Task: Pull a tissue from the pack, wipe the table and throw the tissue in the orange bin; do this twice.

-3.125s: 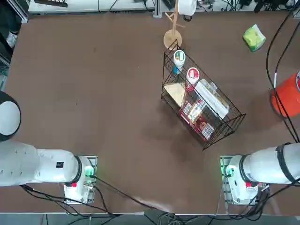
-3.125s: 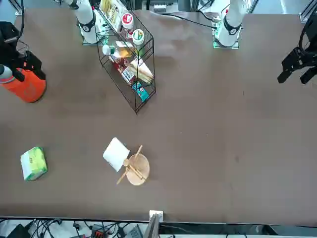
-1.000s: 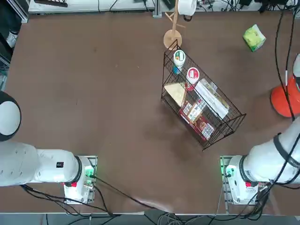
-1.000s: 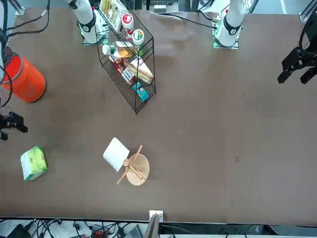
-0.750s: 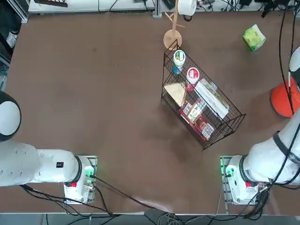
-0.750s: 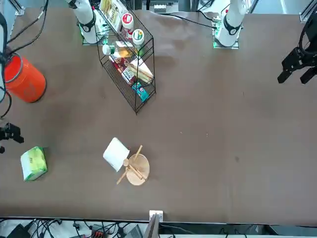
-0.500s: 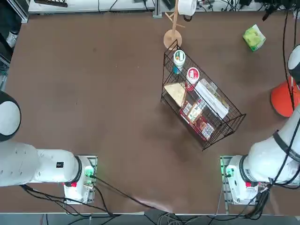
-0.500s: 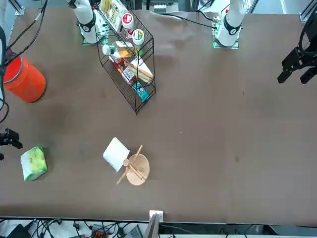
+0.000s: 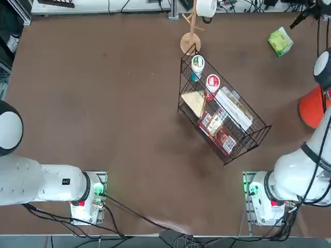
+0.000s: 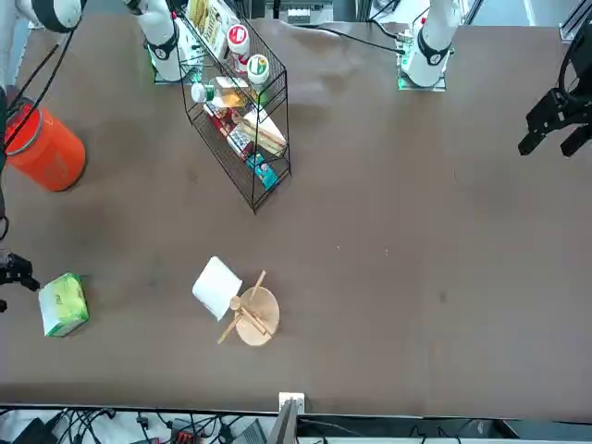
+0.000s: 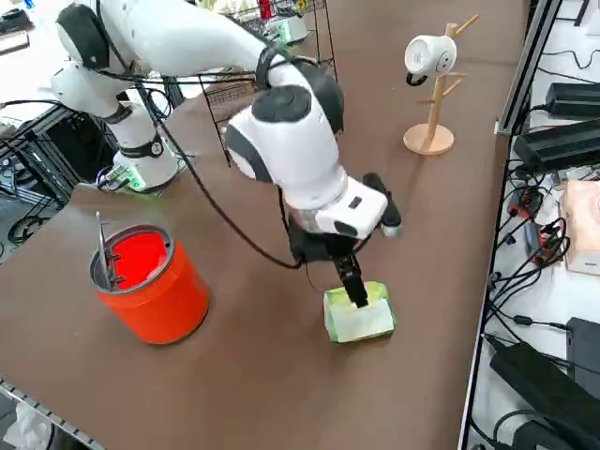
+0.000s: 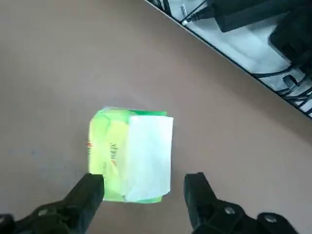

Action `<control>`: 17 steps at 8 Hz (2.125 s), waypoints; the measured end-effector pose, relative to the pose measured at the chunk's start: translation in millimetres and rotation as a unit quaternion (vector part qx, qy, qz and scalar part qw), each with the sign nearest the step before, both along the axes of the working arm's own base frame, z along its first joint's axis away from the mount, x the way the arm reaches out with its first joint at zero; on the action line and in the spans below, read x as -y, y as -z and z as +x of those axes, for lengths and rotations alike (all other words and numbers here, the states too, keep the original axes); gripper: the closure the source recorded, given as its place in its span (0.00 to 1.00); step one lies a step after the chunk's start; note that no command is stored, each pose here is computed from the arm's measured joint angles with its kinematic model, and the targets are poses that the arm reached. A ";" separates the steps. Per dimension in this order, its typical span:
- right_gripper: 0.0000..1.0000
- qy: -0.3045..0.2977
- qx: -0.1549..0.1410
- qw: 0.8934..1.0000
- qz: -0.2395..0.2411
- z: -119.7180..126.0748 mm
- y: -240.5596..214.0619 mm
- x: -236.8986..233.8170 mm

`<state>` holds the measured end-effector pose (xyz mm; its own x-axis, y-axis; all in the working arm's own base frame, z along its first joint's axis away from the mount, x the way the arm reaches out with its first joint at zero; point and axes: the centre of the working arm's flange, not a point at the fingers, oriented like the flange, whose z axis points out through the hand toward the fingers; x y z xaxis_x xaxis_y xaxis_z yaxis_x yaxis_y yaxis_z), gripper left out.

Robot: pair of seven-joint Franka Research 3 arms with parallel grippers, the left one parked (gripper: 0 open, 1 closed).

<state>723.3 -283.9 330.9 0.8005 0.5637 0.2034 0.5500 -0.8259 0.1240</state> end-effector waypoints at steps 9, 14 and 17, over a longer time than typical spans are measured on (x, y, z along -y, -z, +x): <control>0.04 -0.001 0.024 1.000 0.001 7.3 67.0 7.7; 0.08 0.006 0.031 0.999 0.005 7.4 82.5 10.0; 0.15 0.017 0.036 0.999 0.022 7.6 84.6 8.4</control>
